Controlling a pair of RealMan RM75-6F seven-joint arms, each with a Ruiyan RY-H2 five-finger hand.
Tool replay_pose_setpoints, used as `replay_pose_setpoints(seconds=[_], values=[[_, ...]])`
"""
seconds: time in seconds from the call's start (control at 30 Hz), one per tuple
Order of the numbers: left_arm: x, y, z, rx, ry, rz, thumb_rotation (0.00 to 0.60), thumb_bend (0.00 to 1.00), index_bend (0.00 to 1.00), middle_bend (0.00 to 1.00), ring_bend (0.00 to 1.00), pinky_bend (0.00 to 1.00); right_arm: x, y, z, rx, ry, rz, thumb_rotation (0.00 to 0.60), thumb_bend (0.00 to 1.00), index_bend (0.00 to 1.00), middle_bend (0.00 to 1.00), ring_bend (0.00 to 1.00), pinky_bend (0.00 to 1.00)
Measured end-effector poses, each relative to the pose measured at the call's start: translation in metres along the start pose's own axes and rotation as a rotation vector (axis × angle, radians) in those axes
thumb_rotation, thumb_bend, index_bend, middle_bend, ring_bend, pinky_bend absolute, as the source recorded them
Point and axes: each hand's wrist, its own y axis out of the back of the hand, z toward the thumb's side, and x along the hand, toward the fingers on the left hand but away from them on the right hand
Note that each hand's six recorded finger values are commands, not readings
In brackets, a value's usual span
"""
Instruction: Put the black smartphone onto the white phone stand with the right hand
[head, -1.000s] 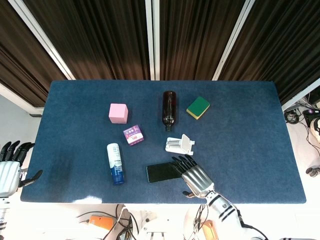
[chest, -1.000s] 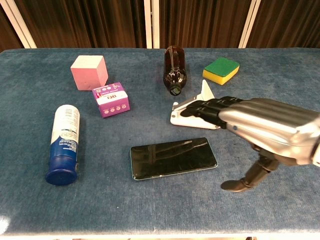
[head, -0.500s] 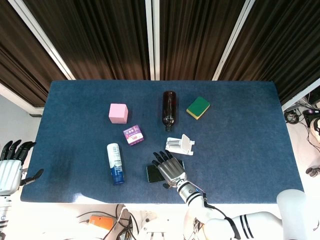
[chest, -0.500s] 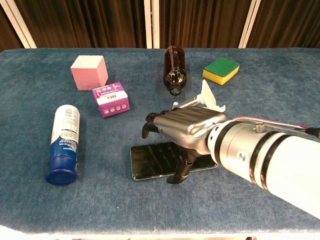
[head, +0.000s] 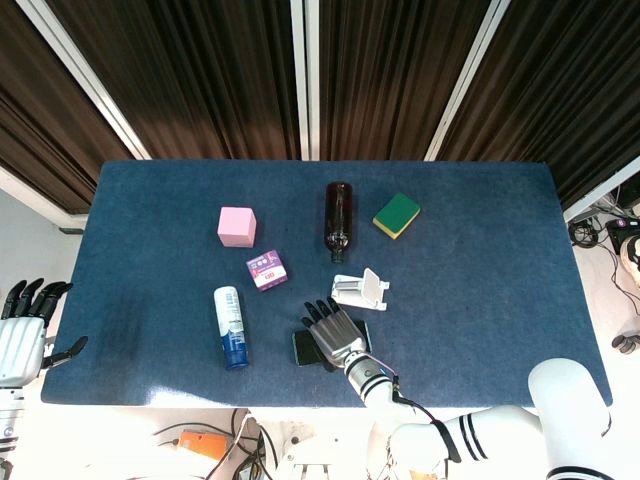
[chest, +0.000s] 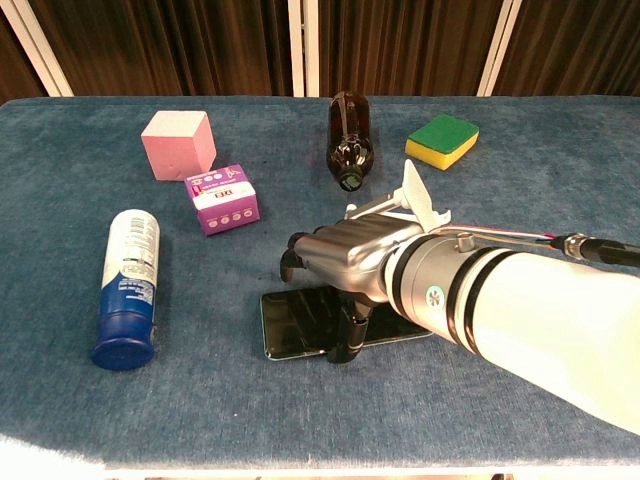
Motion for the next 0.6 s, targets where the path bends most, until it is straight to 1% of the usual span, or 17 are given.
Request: replay_pose_setpoints(seconds=[0.1, 0.2, 0.27, 0.33, 0.6], values=[[0.0002, -0.0012, -0.0006, -0.001, 0.001, -0.004, 0.600, 0.11, 0.17, 0.16, 0.07, 0.00, -0.0008, -0.0020, 0.0013, -0.002, 0.003, 0.003, 0.600, 0.36, 0.25, 0.00, 0.00, 0.00], [0.0002, -0.0018, -0.0015, -0.002, 0.003, -0.005, 0.600, 0.11, 0.17, 0.16, 0.07, 0.00, -0.0013, -0.0039, 0.0012, 0.000, 0.004, 0.001, 0.600, 0.37, 0.30, 0.00, 0.00, 0.00], [0.0002, -0.0025, -0.0019, -0.004, 0.005, -0.006, 0.600, 0.11, 0.17, 0.16, 0.06, 0.00, -0.0020, -0.0048, 0.0003, 0.004, -0.001, -0.004, 0.600, 0.37, 0.36, 0.00, 0.00, 0.00], [0.0002, -0.0033, -0.0021, -0.006, 0.005, -0.007, 0.600, 0.11, 0.17, 0.16, 0.06, 0.00, -0.0029, -0.0055, -0.0002, 0.007, -0.005, -0.013, 0.600, 0.37, 0.40, 0.00, 0.00, 0.00], [-0.0006, -0.0049, -0.0028, -0.010, 0.007, -0.010, 0.600, 0.11, 0.17, 0.16, 0.06, 0.00, -0.0032, -0.0072, 0.0000, -0.025, 0.008, -0.037, 0.600, 0.39, 0.51, 0.01, 0.00, 0.00]])
